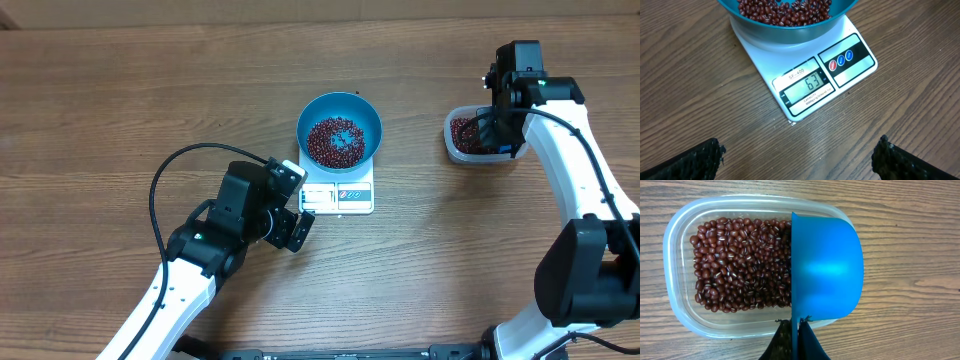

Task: Scoop item into bowl and weigh 150g on scale
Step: 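Push the scoop through the beans with the right gripper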

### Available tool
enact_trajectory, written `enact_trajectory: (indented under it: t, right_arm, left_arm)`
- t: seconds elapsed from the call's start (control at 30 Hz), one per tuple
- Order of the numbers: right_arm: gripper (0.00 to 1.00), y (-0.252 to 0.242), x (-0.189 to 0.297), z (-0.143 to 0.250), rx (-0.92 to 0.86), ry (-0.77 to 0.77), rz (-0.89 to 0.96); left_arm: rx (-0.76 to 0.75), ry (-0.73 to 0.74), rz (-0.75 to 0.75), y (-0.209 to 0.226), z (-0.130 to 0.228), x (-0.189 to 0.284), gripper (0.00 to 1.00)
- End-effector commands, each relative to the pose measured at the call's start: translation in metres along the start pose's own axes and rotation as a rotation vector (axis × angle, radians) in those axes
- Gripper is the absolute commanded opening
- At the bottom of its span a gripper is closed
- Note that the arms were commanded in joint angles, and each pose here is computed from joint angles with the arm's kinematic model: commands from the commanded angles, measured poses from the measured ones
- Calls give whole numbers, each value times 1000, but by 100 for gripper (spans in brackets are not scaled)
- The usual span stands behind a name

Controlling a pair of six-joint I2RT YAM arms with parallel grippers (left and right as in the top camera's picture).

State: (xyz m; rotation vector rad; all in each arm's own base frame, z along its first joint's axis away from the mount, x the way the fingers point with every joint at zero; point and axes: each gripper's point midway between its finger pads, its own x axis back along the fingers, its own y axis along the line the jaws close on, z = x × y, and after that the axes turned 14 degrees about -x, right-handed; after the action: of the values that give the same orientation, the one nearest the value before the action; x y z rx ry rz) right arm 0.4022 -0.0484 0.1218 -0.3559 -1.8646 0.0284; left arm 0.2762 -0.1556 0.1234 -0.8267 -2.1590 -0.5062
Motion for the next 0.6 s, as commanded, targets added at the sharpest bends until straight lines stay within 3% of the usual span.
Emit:
enact_trajectory:
  t: [0.0, 0.57]
  right_arm:
    - [4, -2, -10, 4, 7, 26, 23]
    - [4, 0, -15, 7, 11, 44, 17]
  left_arm:
    - [13, -4, 0, -1, -1, 0, 100]
    - [13, -4, 0, -1, -1, 0, 99]
